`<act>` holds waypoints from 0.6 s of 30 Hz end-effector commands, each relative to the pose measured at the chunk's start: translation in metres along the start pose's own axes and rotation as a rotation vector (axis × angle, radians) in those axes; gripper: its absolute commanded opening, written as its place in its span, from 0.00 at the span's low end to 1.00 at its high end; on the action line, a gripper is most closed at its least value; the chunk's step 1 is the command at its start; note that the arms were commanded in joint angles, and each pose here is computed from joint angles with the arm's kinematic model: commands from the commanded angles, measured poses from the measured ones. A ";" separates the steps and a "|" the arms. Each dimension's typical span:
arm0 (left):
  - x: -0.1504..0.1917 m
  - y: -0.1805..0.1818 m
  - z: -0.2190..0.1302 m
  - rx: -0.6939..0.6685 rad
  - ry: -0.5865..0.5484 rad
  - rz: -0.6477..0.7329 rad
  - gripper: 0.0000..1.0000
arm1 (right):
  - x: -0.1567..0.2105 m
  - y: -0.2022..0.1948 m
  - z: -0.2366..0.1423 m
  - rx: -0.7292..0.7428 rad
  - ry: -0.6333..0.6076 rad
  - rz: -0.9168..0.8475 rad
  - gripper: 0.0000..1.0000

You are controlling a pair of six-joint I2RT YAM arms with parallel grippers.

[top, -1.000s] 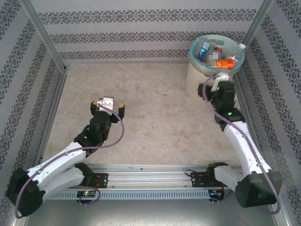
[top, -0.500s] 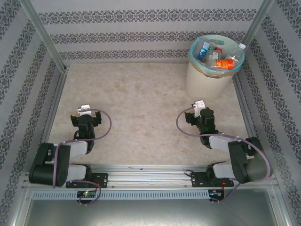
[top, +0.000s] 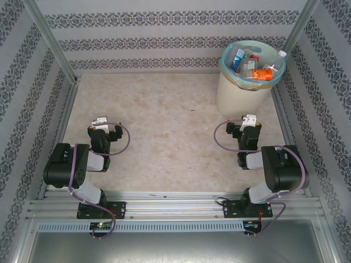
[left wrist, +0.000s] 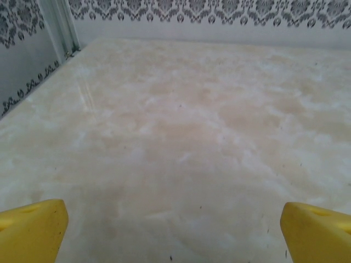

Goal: Put the plastic bottles in the bin

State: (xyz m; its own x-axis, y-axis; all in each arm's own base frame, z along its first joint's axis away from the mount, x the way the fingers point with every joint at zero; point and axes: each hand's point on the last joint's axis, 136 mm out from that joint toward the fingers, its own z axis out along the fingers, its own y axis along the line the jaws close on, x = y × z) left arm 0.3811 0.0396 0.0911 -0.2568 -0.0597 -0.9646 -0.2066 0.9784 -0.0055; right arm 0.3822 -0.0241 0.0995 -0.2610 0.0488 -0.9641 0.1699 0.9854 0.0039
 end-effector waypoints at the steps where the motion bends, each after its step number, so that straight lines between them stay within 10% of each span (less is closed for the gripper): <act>1: -0.003 -0.004 0.000 0.019 -0.004 -0.012 1.00 | -0.008 0.003 0.004 0.002 -0.014 0.015 0.98; 9: 0.001 -0.045 0.004 0.248 0.051 0.077 1.00 | -0.008 0.008 0.005 -0.008 -0.006 -0.004 0.98; 18: 0.000 -0.027 0.013 0.135 0.076 0.044 1.00 | -0.007 0.008 0.005 -0.009 -0.003 -0.005 0.98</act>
State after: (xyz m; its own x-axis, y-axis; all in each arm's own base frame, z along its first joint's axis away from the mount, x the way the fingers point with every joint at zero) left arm 0.3957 0.0139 0.0842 -0.3325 -0.0202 -0.9429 -0.0501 0.9987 -0.0037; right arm 0.3843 -0.0201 0.0966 -0.2830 0.0443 -0.9581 0.1628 0.9866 -0.0024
